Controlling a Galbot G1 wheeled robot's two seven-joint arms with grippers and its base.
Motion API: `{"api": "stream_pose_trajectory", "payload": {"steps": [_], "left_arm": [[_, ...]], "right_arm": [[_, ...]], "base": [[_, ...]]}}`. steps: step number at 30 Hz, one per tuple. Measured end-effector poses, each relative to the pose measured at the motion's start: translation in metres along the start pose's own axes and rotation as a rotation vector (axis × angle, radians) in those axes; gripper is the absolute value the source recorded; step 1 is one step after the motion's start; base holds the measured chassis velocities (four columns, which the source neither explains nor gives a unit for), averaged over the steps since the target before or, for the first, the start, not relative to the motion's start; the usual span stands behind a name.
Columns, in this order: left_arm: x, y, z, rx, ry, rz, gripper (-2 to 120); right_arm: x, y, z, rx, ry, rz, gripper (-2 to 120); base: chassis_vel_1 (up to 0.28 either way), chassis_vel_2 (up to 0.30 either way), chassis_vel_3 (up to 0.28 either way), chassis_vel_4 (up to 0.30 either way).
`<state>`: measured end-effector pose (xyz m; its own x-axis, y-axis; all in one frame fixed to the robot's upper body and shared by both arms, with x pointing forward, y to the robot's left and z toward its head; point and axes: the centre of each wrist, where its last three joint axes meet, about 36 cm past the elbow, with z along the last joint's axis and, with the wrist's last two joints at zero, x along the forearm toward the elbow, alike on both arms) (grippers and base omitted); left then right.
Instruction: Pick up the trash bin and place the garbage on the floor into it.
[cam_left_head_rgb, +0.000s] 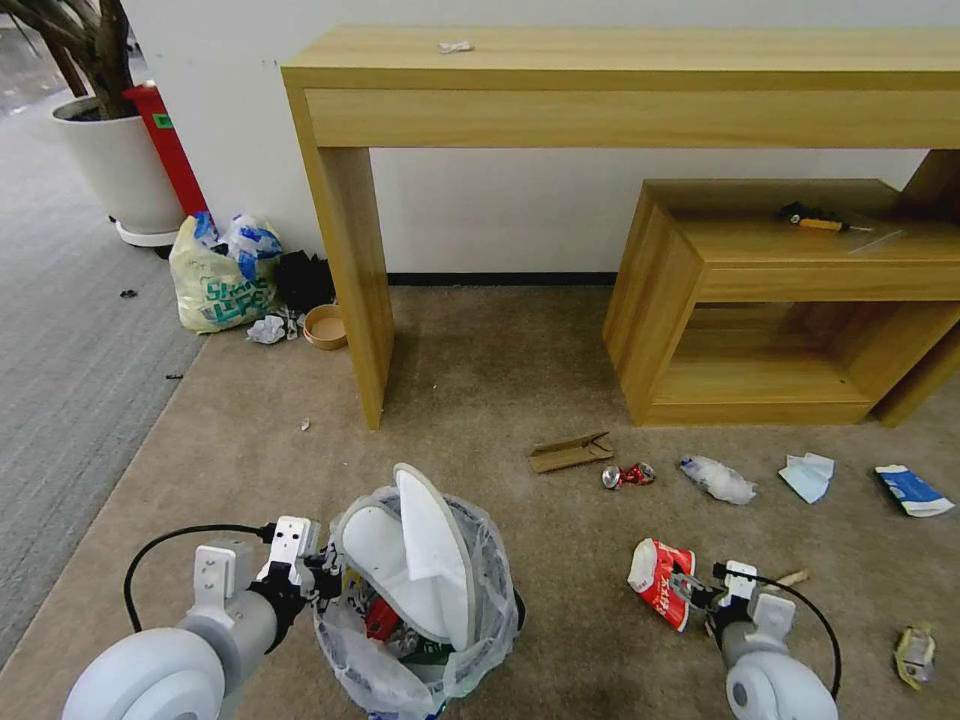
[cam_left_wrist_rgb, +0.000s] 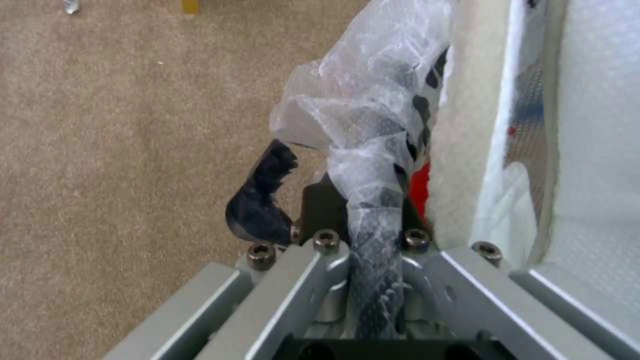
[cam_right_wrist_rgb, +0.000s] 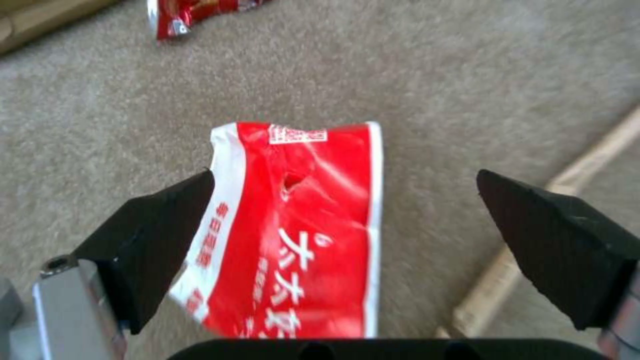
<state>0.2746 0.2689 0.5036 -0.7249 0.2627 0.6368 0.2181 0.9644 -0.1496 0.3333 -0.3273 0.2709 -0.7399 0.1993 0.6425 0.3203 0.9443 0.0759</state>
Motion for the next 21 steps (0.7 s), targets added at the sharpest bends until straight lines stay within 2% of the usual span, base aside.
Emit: {"api": "stream_pose_trajectory", "payload": {"steps": [7, 10, 14, 21], "left_arm": [[-0.001, 0.004, 0.002, -0.01, 0.014, -0.012, 0], [0.0, 0.004, 0.002, -0.012, 0.018, -0.011, 0], [-0.001, 0.004, 0.003, -0.009, 0.021, -0.009, 0], [-0.001, 0.004, 0.004, -0.008, 0.023, -0.009, 0]], "right_arm": [[-0.032, 0.005, -0.004, -0.011, 0.034, -0.025, 97], [-0.046, 0.013, -0.009, -0.021, 0.043, -0.046, 86], [-0.052, 0.017, -0.008, -0.03, 0.056, -0.053, 80], [-0.064, 0.023, -0.005, -0.074, 0.097, -0.063, 50]], "base": [[0.0, 0.0, 0.0, 0.0], [0.0, 0.0, 0.0, 0.0], [0.0, 0.0, 0.0, 0.0], [0.0, 0.0, 0.0, 0.0]]}}
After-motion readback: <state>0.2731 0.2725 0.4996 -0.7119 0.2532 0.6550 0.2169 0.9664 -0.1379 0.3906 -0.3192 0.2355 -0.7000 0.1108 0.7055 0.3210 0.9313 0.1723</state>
